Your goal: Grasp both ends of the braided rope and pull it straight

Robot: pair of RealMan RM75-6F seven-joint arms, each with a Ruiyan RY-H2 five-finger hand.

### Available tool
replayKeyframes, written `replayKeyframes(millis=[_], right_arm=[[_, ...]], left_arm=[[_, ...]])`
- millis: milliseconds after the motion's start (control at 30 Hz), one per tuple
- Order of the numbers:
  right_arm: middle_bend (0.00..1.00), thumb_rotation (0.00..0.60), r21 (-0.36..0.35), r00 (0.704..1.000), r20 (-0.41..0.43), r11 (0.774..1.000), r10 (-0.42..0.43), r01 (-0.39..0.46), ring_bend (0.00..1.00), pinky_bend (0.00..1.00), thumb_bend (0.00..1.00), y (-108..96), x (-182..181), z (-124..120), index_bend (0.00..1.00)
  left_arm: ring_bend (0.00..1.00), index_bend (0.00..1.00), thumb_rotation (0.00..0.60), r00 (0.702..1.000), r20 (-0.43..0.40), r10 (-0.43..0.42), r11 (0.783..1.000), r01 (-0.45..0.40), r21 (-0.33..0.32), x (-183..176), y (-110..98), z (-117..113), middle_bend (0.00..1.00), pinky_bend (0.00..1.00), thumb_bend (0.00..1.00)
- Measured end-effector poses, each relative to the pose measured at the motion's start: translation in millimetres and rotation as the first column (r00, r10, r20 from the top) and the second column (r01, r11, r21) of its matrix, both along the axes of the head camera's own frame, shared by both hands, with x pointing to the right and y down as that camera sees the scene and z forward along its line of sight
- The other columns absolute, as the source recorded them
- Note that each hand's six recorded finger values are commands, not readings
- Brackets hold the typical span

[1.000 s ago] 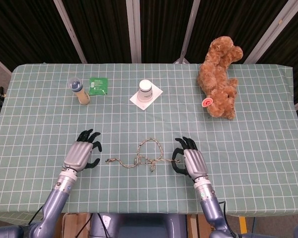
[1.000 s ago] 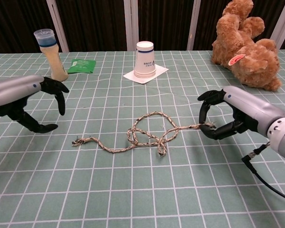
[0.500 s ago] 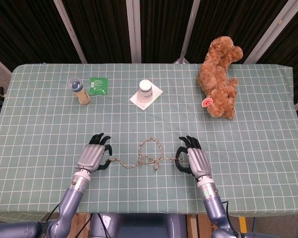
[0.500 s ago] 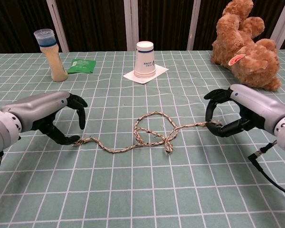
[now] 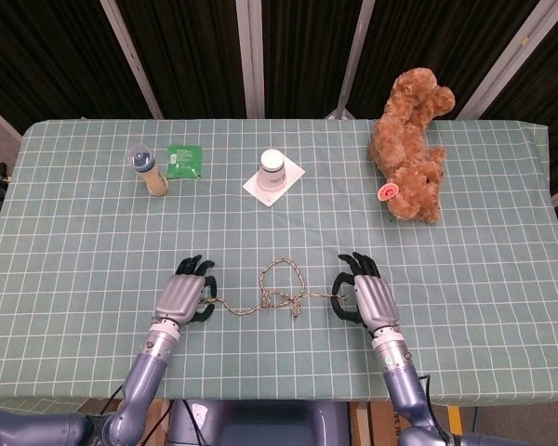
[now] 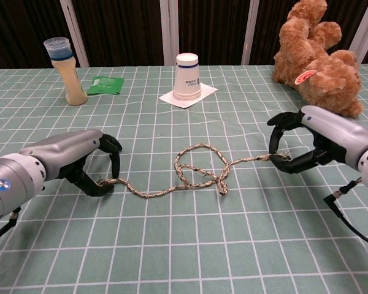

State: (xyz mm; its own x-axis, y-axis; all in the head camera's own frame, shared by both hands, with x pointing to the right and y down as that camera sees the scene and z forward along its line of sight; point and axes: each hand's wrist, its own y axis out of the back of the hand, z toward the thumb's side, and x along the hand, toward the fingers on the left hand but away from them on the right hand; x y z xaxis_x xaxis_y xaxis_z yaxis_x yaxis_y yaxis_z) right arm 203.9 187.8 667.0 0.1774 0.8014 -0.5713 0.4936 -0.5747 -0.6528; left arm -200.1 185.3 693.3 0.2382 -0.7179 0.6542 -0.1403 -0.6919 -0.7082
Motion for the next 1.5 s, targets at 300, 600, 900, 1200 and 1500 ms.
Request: replayKeyframes(millis=[300,600,900,1200,1500], right_arm=[[0.17,0.600,0.004,1.000,-0.004,1.000,0.000,0.000,0.00,0.00,0.48,-1.8,1.3,-1.2,0.61],[0.17,0.600,0.003,1.000,-0.006,1.000,0.000,0.000,0.00,0.00,0.48,-1.0,1.9,-1.3,0.61],[0.17,0.600,0.024,0.999,-0.036,1.000,0.014,-0.013,0.00,0.00,0.48,-7.3,17.1,-5.7,0.61],[0.17,0.600,0.075,0.992,-0.104,0.995,0.075,-0.067,0.00,0.00,0.48,-23.1,66.2,-20.7,0.61],[0.17,0.600,0.114,0.969,-0.180,0.982,0.168,-0.149,0.00,0.00,0.48,-26.7,138.0,-42.4,0.61]], left_arm=[[0.00,0.55,0.600,1.000,0.010,-0.007,1.000,0.007,0.000,-0.6,-1.3,3.6,0.15,0.00,0.47],[0.00,0.59,0.600,1.000,-0.004,-0.006,1.000,0.006,0.003,1.4,0.6,3.0,0.18,0.00,0.54],[0.00,0.60,0.600,1.000,0.006,-0.030,0.999,0.029,0.023,-12.0,-7.5,-2.7,0.18,0.00,0.54],[0.01,0.60,0.600,0.996,-0.023,-0.091,0.993,0.092,0.072,-50.4,-33.0,-34.3,0.19,0.00,0.54],[0.01,0.61,0.600,0.983,-0.049,-0.179,0.974,0.184,0.134,-121.7,-46.0,-79.2,0.19,0.00,0.55]])
